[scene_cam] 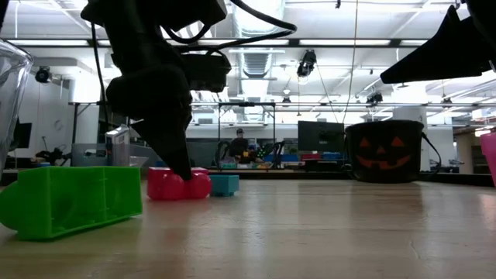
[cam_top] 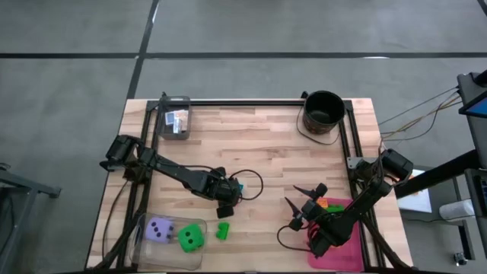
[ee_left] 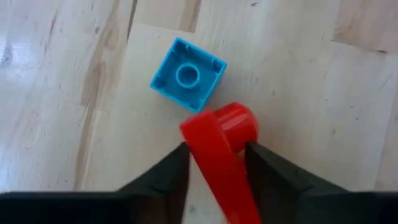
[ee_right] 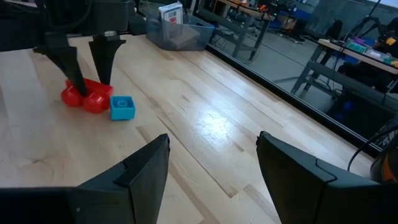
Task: Pick & Place Toys
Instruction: Put the red game piece into the pink bin
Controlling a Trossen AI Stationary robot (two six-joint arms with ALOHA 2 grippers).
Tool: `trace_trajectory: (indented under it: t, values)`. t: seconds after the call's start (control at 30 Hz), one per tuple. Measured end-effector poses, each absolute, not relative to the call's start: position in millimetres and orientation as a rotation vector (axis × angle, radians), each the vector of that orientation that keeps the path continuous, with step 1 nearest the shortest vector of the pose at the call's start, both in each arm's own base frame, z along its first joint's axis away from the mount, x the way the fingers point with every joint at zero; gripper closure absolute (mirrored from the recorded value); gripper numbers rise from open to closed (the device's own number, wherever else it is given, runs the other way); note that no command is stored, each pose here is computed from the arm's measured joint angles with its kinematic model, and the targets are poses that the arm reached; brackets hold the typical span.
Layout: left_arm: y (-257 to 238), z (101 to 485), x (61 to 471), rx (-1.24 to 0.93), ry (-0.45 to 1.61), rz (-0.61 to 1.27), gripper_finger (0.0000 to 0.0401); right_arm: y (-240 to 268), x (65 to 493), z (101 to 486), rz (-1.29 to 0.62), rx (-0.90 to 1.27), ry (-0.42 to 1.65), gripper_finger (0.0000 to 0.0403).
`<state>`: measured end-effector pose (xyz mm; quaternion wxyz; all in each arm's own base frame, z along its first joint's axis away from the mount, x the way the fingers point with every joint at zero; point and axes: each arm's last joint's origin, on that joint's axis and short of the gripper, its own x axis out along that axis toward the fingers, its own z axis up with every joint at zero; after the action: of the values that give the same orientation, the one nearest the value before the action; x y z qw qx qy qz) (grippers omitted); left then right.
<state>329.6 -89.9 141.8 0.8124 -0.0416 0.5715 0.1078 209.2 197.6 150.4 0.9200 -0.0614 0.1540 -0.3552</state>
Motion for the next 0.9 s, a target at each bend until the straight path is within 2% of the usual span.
trace_trajectory:
  t: [0.17,0.5,0.9]
  values:
    - [-89.5,141.7,329.4,-0.076,1.223,0.227,0.0340,197.7,209.2,150.4,-0.730,-0.126,0.316,0.0164]
    - [-89.1,144.5,328.7,-0.046,1.226,0.195,0.0342,198.0,209.5,148.1,-0.731,-0.134,0.320,0.0164]
    - [-85.7,177.6,319.9,0.025,1.146,0.153,0.0342,198.6,210.0,144.5,-0.732,-0.142,0.324,0.0164]
